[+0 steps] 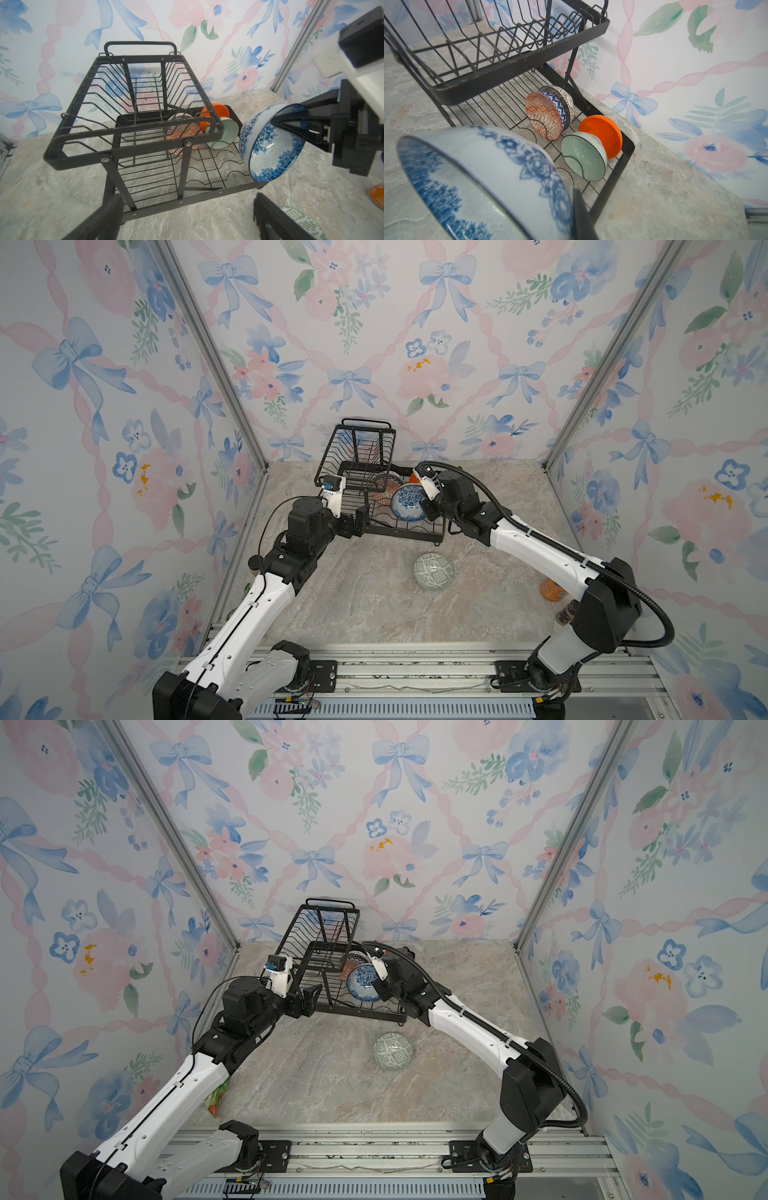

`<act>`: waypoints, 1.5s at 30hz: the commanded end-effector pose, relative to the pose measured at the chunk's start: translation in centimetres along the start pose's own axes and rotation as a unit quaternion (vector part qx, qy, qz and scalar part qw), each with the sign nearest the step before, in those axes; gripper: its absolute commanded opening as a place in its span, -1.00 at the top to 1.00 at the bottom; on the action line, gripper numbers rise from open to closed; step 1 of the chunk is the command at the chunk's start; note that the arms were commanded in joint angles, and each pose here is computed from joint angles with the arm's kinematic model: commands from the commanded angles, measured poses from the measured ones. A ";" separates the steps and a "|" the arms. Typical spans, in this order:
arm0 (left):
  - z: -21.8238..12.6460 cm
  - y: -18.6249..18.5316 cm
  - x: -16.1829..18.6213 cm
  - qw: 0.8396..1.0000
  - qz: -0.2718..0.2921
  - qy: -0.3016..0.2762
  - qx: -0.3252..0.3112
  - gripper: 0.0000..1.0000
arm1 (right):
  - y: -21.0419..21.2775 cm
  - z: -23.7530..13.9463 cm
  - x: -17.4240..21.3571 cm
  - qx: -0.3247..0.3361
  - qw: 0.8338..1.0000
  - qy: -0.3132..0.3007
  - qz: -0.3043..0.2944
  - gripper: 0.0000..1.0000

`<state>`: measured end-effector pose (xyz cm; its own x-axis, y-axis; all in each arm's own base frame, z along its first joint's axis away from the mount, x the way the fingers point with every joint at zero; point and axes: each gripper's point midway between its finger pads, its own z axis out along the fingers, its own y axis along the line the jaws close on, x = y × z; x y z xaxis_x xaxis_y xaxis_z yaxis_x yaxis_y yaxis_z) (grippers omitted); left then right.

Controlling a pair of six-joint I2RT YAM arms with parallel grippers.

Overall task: Load the bowls into the dish rack
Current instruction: 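Carry the blue floral bowl into the rack with right gripper while left releases, then lower the blue floral bowl into the rack's lower tier with the right gripper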

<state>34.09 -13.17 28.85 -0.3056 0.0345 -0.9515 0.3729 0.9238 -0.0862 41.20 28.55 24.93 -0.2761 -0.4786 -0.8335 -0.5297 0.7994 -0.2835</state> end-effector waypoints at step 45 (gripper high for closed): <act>0.6 0.2 1.0 0.999 -0.021 0.020 0.021 -0.96 | 1.3 9.7 0.3 0.197 0.959 -0.155 -0.131 1.00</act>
<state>34.35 -13.17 28.15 -0.3344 0.0194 -0.9422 0.3907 0.9127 -0.1199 47.62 32.31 15.97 0.0311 -0.6581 -0.7523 -0.2899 0.7144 -0.6369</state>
